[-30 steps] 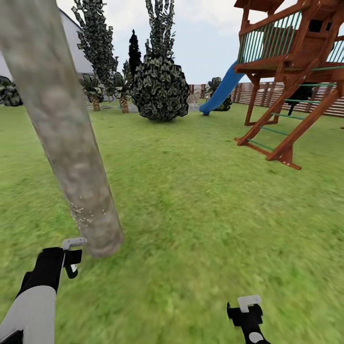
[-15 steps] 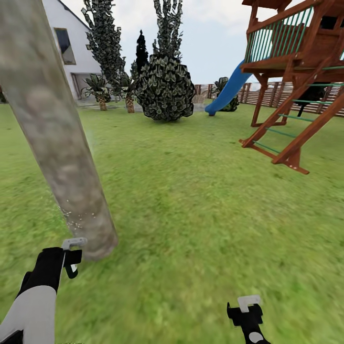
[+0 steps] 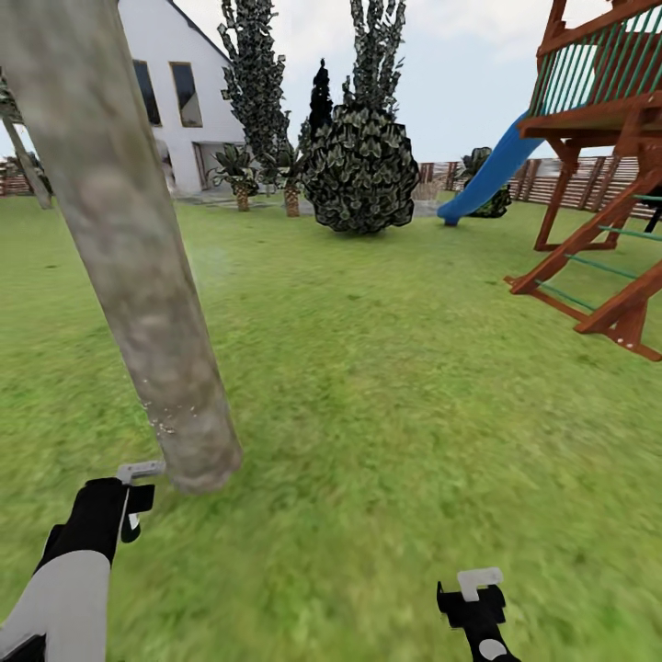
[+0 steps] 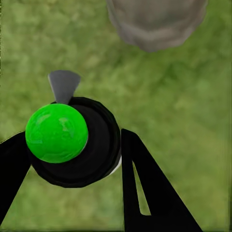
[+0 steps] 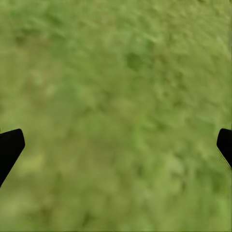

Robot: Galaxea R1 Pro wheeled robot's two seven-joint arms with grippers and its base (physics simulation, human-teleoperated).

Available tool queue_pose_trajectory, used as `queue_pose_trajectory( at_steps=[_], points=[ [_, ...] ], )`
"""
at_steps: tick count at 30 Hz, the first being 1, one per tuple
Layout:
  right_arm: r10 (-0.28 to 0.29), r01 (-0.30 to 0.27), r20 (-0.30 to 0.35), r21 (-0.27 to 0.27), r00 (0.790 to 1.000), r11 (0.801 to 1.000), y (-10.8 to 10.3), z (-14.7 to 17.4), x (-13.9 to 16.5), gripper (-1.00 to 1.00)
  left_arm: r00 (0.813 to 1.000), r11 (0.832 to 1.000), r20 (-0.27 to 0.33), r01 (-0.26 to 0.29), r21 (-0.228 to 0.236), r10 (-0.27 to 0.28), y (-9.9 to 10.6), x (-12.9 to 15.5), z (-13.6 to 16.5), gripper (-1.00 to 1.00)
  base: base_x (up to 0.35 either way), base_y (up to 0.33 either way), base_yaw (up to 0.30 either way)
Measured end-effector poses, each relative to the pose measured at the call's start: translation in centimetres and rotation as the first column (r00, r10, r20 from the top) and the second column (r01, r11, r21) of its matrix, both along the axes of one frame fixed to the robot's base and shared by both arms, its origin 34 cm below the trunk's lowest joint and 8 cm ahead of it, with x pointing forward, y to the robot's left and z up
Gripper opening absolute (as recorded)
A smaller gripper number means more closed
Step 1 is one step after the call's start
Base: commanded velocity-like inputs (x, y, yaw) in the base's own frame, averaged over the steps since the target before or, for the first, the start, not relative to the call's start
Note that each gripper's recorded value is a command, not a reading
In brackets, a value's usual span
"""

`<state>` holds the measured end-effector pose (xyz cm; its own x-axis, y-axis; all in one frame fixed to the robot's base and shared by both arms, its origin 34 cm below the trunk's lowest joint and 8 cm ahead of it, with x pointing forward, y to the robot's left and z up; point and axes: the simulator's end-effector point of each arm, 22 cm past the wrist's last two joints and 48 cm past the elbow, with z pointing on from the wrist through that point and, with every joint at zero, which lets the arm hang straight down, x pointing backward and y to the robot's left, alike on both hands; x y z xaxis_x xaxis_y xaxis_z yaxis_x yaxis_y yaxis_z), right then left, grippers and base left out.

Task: In the garden, pick up the pesticide atomizer on the floor and spray pesticide onto both trees until each tree trunk is fully covered.

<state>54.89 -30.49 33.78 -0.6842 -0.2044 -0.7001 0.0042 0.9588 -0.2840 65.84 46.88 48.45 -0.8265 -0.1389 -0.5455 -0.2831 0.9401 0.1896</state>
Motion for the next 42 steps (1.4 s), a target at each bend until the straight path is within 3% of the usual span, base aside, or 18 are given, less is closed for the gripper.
queue_pose_trajectory(
  at_steps=[18, 30, 33, 38, 42],
  points=[
    [0.002, -0.002, -0.001, -0.001, 1.0, 1.0, 0.0, 0.0, 0.0, 1.0, 1.0, 1.0, 0.0, 0.001, 0.0, -0.001, -0.1, 0.0, -0.1, -1.0, 0.145, -0.245, 0.015],
    [0.001, -0.001, 0.0, -0.002, 1.0, 1.0, -0.1, 0.0, 0.0, 1.0, 1.0, 1.0, 0.014, 0.003, -0.006, -0.003, -0.3, 0.9, 1.0, -1.0, -0.044, -0.087, 0.261],
    [0.001, -0.001, 0.0, -0.002, 1.0, 1.0, -0.1, 0.0, 0.0, 1.0, 0.998, 1.0, 0.057, 0.014, -0.018, -0.013, -1.2, 3.3, 3.0, -1.0, 0.0, 0.0, 0.25],
    [0.0, 0.0, 0.0, -0.002, 1.0, 1.0, -0.1, 0.0, 0.0, 1.0, 0.99, 0.993, 0.073, 0.117, 0.012, -0.118, -5.2, 8.0, 7.0, -1.0, 0.0, 0.0, 0.04],
    [0.001, -0.001, 0.0, -0.002, 1.0, 1.0, -0.1, 0.0, 0.0, 1.0, 0.989, 0.993, 0.1, 0.106, 0.05, -0.111, -3.4, 9.5, 9.8, -1.0, 0.0, 0.0, 0.0]
  ],
)
